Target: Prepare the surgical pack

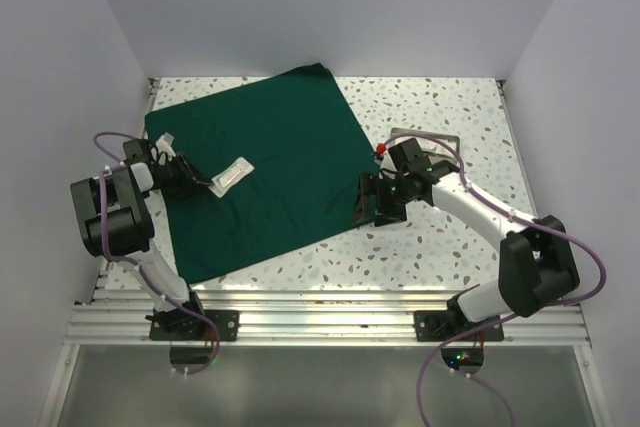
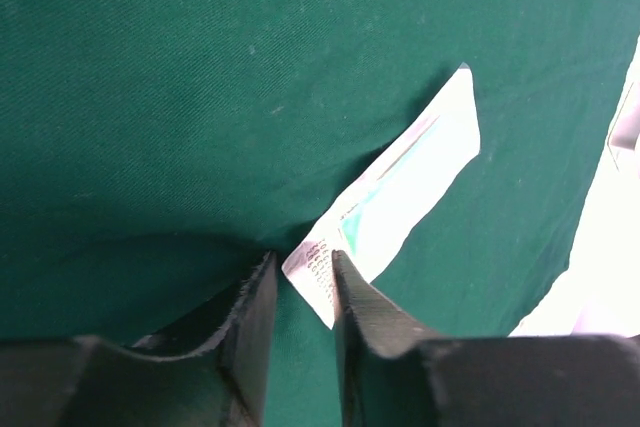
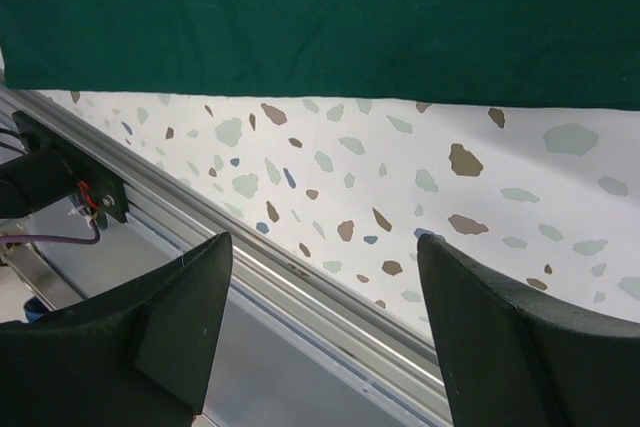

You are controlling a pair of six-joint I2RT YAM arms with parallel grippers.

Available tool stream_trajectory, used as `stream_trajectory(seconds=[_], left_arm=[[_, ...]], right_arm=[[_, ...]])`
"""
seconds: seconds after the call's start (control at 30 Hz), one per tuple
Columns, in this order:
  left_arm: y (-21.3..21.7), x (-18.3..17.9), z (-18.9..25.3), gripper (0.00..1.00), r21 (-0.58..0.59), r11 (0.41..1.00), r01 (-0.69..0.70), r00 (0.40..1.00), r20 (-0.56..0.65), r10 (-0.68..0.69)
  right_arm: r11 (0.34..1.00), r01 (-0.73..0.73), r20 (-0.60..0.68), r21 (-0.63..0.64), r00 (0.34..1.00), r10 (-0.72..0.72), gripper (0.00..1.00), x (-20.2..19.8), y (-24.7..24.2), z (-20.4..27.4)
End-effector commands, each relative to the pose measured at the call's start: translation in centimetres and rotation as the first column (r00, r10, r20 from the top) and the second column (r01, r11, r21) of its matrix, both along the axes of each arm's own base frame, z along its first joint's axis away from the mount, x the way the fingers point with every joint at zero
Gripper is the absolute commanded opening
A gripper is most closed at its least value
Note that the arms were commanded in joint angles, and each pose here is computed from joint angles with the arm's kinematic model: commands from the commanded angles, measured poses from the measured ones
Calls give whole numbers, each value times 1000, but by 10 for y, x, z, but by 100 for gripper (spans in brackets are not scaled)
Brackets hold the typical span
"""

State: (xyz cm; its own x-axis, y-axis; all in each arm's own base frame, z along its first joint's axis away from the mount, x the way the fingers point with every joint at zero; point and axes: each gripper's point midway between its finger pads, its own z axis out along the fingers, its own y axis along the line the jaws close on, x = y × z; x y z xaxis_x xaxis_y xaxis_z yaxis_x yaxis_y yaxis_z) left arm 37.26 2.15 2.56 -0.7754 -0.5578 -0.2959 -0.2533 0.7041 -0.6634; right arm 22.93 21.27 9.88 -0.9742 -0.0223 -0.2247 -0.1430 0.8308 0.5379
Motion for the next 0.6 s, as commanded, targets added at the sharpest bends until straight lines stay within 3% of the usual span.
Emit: stream_trajectory(seconds=[0.0, 0.23, 0.57], left_arm=[[-4, -1, 1, 30, -23, 1000, 6, 1000, 1, -6], [-3, -2, 3, 24, -9, 1000, 18, 1000, 4, -18], [-5, 9, 4, 24, -49, 999, -4, 999, 40, 6]], right_arm=[[999, -8, 22, 33, 1000, 7, 78, 6, 8, 8], [999, 4, 19, 40, 1000, -5, 78, 7, 8, 6], [999, 7, 12, 43, 1000, -8, 78, 8, 10, 6]])
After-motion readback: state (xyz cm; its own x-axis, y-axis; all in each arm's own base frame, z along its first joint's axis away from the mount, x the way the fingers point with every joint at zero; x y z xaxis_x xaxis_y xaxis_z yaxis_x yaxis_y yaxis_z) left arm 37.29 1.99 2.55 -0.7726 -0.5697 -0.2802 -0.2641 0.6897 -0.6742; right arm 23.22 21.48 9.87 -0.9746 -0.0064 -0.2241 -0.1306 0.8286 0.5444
